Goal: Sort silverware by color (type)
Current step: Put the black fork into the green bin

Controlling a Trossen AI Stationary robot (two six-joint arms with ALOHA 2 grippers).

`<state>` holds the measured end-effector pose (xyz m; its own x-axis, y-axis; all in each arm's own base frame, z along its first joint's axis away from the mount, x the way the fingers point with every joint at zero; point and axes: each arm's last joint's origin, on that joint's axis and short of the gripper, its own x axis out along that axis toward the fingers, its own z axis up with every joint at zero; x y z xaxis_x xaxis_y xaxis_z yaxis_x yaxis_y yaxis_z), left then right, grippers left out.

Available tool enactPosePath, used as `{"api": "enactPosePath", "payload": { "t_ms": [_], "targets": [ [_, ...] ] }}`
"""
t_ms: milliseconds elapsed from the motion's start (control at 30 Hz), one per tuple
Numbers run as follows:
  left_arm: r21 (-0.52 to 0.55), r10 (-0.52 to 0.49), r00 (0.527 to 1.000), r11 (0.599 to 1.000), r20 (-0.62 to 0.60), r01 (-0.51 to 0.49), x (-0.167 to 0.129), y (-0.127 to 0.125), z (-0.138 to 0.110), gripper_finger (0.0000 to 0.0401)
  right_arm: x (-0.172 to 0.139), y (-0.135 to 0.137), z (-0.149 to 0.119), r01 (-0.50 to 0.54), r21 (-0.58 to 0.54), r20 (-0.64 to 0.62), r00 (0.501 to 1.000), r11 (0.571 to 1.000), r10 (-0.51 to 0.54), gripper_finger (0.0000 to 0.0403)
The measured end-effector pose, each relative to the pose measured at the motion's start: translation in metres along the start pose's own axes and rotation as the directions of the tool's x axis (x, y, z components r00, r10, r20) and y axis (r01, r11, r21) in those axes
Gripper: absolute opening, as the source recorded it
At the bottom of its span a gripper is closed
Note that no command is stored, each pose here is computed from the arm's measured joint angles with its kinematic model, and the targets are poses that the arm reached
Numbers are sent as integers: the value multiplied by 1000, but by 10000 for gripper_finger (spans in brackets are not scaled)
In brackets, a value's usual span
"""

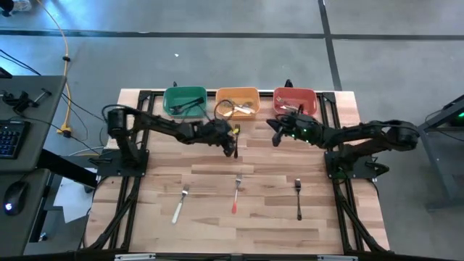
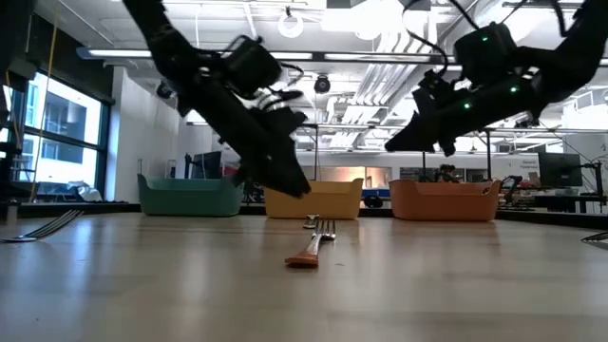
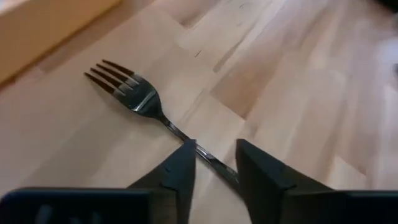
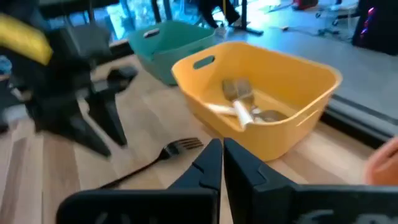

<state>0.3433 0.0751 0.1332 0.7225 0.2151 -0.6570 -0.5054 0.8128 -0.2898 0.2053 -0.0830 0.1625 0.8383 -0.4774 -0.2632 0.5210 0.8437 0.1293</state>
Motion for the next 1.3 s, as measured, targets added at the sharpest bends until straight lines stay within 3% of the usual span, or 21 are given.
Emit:
{"api": "enactPosePath", "payload": {
  "t_ms": [167, 333, 500, 767, 1100, 1300],
  "targets": [
    [-12, 167, 984, 986, -65, -168, 23, -5, 0, 151, -12, -3, 6, 3, -20, 51, 999, 1000, -2, 0],
    [-36, 187, 979, 981, -82, -191, 38, -8, 5, 177, -18, -3, 9, -3, -31, 77, 997, 1000, 6, 0],
    [-54, 228, 972, 971, -58, -231, 45, -8, 8, 178, -18, -3, 9, -3, -32, 71, 997, 999, 5, 0],
    [70, 288, 956, 956, -63, -284, 44, -4, 6, 120, -18, -3, 8, -2, -33, 68, 998, 999, 4, 0],
    [263, 313, 928, 930, -202, -256, 36, -1, -2, 15, -18, -3, 7, -1, -41, 59, 998, 999, 3, 0],
    [294, 313, 911, 927, -267, -232, 17, 0, 2, 4, -18, -3, 6, 1, -44, 45, 999, 999, 1, 0]
  ]
}}
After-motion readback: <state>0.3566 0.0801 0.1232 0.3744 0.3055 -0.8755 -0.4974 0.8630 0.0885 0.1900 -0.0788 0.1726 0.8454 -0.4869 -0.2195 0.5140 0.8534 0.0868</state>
